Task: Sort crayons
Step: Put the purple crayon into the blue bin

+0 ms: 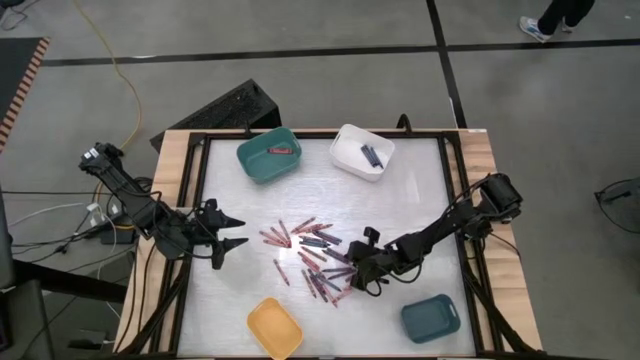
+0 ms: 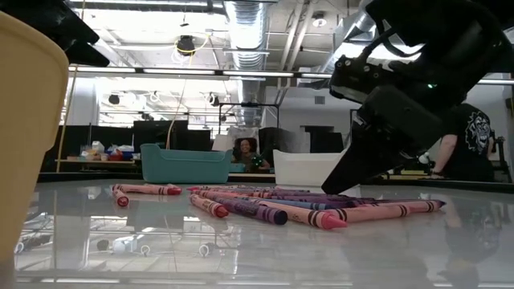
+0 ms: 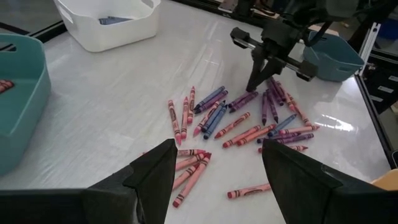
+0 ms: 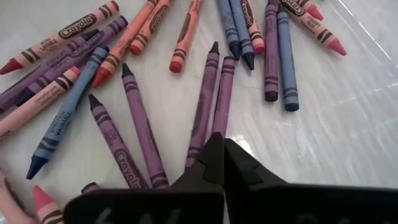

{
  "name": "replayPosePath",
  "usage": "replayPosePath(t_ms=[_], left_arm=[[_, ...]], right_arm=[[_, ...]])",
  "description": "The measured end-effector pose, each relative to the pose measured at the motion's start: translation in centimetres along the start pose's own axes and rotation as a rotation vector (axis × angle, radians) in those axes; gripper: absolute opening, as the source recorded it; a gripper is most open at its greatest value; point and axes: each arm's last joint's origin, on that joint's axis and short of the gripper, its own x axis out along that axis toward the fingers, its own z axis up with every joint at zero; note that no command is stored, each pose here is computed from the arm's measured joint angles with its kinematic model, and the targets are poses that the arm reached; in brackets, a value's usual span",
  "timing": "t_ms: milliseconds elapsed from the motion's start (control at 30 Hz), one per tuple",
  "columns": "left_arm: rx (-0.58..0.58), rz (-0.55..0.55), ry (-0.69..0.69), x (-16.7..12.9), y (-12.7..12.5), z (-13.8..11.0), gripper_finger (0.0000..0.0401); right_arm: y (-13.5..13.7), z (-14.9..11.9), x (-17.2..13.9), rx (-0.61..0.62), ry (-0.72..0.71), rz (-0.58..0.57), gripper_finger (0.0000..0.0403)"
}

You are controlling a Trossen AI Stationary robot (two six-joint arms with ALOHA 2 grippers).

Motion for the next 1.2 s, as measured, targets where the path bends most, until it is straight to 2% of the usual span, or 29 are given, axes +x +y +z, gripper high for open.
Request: replayPosePath(t_ms=[367, 800, 933, 1100, 1200], left_arm=[[0.000, 0.000, 0.000, 0.0, 0.0, 0.0, 0.0228], [0.000, 0.001, 0.000, 0.0, 0.0, 0.0, 0.0228], [0.000, 0.002, -0.001, 0.0, 0.0, 0.0, 0.0228], [0.000, 0.001, 0.000, 0.0, 0.0, 0.0, 0.0228], [0.000, 0.001, 0.000, 0.0, 0.0, 0.0, 0.0228]], right_arm=[[0.2, 0.3, -0.1, 0.024, -0.034, 0.011, 0.0078], [-0.4, -0.5, 0.0, 0.061, 0.039, -0.053, 0.0082], [-0.5, -0.7, 0.0, 0.089, 0.056, -0.069, 0.0066], [-0.7, -0.9, -0.1, 0.128, 0.079, -0.097, 0.0011], [-0.7, -0.9, -0.1, 0.145, 0.075, -0.096, 0.0009]])
